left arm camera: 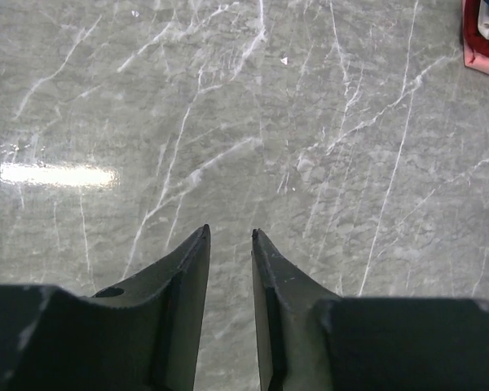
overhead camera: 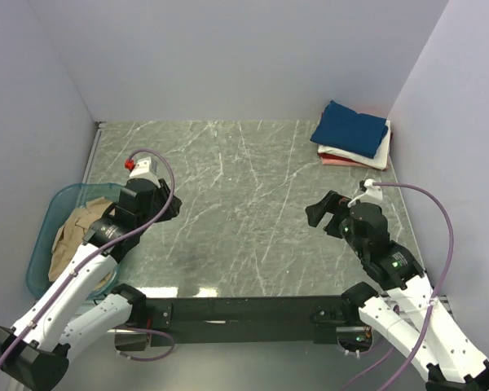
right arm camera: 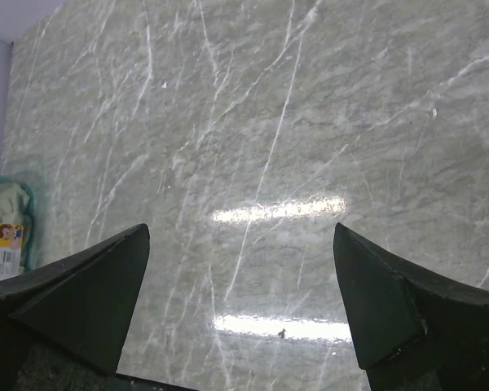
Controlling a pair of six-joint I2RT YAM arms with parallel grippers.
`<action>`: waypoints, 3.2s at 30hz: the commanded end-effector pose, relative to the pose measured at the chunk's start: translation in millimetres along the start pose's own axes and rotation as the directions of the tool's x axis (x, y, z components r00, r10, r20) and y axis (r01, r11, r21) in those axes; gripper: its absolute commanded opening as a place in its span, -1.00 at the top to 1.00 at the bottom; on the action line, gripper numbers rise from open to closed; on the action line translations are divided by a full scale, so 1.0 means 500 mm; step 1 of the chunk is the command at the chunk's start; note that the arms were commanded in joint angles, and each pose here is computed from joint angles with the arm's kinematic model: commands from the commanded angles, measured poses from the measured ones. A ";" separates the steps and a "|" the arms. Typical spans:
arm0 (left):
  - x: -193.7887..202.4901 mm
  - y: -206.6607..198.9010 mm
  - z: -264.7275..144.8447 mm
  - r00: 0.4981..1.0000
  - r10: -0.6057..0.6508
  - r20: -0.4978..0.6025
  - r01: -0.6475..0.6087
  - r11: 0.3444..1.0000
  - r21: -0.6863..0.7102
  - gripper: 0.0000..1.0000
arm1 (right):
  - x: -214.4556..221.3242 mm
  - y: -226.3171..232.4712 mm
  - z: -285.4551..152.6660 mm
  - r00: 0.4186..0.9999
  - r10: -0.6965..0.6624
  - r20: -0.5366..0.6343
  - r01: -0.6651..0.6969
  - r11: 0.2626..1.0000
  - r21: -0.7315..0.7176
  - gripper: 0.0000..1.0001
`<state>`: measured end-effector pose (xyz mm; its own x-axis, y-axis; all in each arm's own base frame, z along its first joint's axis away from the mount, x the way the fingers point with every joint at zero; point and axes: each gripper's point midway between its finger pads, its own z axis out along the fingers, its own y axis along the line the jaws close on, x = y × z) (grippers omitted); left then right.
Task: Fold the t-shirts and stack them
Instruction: Grab the tshirt from the pile, then move the tshirt to the center of the board
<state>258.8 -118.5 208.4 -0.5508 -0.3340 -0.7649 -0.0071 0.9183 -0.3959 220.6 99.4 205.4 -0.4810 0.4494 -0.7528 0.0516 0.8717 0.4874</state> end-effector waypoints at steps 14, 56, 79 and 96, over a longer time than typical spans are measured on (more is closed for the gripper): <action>-0.078 0.054 -0.037 0.979 -0.127 0.158 0.157 0.969 -0.192 -0.80 | 0.010 0.039 0.004 0.991 -0.129 -0.022 0.125 0.984 -0.129 -0.99; 0.070 0.598 0.064 0.732 -0.628 0.263 0.523 0.270 -0.809 -0.44 | 0.092 0.071 0.032 0.967 -0.183 -0.176 0.133 0.956 -0.262 -0.97; -0.512 0.244 -0.242 0.734 -0.296 0.612 0.508 0.837 -0.204 0.99 | 0.094 0.096 0.025 0.958 -0.204 -0.201 0.134 0.939 -0.316 -0.92; -0.628 -0.236 -0.281 0.829 -0.273 0.487 0.038 0.898 0.439 0.91 | 0.045 0.124 0.004 0.979 -0.163 -0.125 0.112 0.933 -0.342 -0.91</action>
<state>301.8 -66.6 575.8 -0.0243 -0.6479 -0.7614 0.3005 0.7216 -0.6236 209.0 160.3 186.7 -0.6509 0.2333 -0.7224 -0.2655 0.8216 0.5045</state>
